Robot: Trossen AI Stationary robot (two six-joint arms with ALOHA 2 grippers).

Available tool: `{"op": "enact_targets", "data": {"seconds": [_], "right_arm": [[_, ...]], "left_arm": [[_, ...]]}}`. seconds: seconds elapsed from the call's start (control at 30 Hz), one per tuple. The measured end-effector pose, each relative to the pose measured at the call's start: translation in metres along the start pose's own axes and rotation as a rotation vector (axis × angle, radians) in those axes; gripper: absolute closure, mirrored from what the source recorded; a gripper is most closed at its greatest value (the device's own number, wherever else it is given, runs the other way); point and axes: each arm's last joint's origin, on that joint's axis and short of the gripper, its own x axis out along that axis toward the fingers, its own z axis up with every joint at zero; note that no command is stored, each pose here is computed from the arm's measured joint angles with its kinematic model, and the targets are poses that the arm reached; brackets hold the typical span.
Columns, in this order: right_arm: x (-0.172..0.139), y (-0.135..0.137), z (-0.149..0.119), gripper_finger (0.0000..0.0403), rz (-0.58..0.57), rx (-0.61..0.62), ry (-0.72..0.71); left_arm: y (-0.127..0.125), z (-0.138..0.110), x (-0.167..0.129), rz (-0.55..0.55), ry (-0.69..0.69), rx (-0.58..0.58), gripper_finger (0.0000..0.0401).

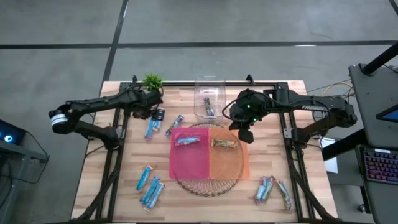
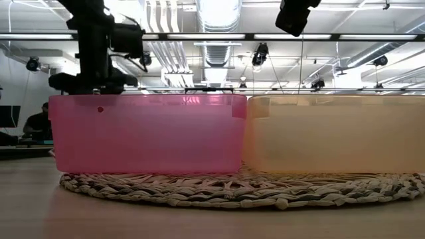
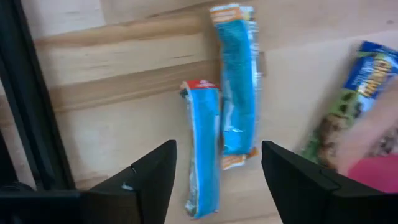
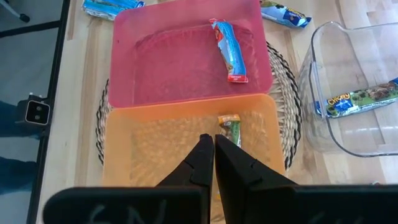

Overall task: Pick and place Granola Bars by type
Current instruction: Put the red granola bar into the red bin

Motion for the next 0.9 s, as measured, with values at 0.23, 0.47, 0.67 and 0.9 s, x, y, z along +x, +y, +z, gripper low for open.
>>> {"op": "enact_targets", "data": {"seconds": [0.23,0.47,0.67,0.9], "right_arm": [[0.0,0.0,0.0,0.0394,0.0,0.004,0.001],[0.001,0.0,-0.001,0.0394,-0.001,0.008,0.003],[0.001,0.0,-0.001,0.0394,-0.001,0.02,0.003],[0.001,0.0,-0.001,0.0394,-0.001,0.026,0.003]], "left_arm": [[0.004,0.002,0.009,-0.002,-0.005,0.003,0.0183],[0.001,0.001,0.032,0.006,0.026,0.02,0.0183],[-0.003,0.002,0.045,0.049,0.063,0.036,0.0183],[-0.008,0.003,0.061,0.094,0.103,0.057,0.0183]]}}
